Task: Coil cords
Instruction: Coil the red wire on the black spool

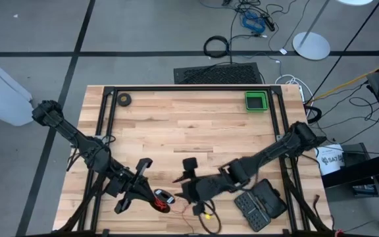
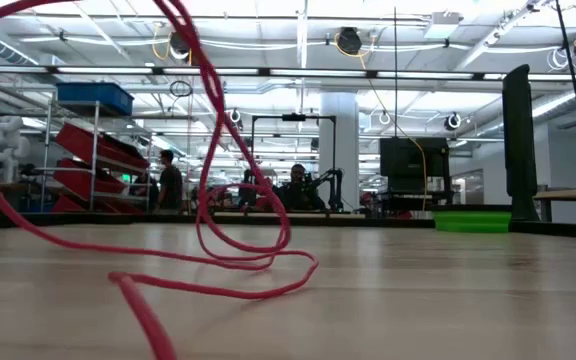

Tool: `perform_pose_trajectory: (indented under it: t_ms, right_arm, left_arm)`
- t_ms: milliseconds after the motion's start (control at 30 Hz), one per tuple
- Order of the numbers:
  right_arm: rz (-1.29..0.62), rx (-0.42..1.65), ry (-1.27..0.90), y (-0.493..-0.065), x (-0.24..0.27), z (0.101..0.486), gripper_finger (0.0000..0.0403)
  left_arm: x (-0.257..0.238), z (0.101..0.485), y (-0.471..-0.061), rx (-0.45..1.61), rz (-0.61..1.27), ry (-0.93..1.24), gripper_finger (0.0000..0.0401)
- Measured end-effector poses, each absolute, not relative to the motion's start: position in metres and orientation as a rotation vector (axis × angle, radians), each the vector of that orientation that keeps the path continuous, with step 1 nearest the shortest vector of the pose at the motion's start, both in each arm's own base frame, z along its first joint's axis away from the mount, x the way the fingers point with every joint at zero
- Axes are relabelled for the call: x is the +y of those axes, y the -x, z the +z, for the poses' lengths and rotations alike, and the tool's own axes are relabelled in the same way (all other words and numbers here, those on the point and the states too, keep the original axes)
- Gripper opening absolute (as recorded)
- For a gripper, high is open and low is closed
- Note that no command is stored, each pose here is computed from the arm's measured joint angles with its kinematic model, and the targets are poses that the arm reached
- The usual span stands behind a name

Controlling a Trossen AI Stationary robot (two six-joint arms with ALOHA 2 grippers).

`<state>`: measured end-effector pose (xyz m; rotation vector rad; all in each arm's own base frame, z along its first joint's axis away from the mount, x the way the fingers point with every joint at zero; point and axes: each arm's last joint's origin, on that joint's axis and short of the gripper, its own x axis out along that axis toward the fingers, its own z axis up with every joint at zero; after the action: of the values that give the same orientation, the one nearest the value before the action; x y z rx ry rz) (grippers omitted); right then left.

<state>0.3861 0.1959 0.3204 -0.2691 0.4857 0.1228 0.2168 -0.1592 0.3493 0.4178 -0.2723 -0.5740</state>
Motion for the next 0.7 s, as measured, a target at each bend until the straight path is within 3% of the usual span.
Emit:
perform_pose_trajectory:
  t_ms: [233, 400, 700]
  right_arm:
    - [0.289, 0.448, 0.207, -0.409, 0.186, 0.309, 0.0181]
    - [0.291, 0.462, 0.205, -0.41, 0.182, 0.307, 0.0169]
    - [0.464, 0.477, 0.136, -0.408, 0.188, 0.307, 0.0158]
  left_arm:
    - [-0.159, 0.349, -0.217, -0.271, -0.565, -0.418, 0.0008]
    - [-0.159, 0.35, -0.216, -0.27, -0.56, -0.417, 0.0008]
    - [-0.158, 0.35, -0.216, -0.266, -0.562, -0.419, 0.0008]
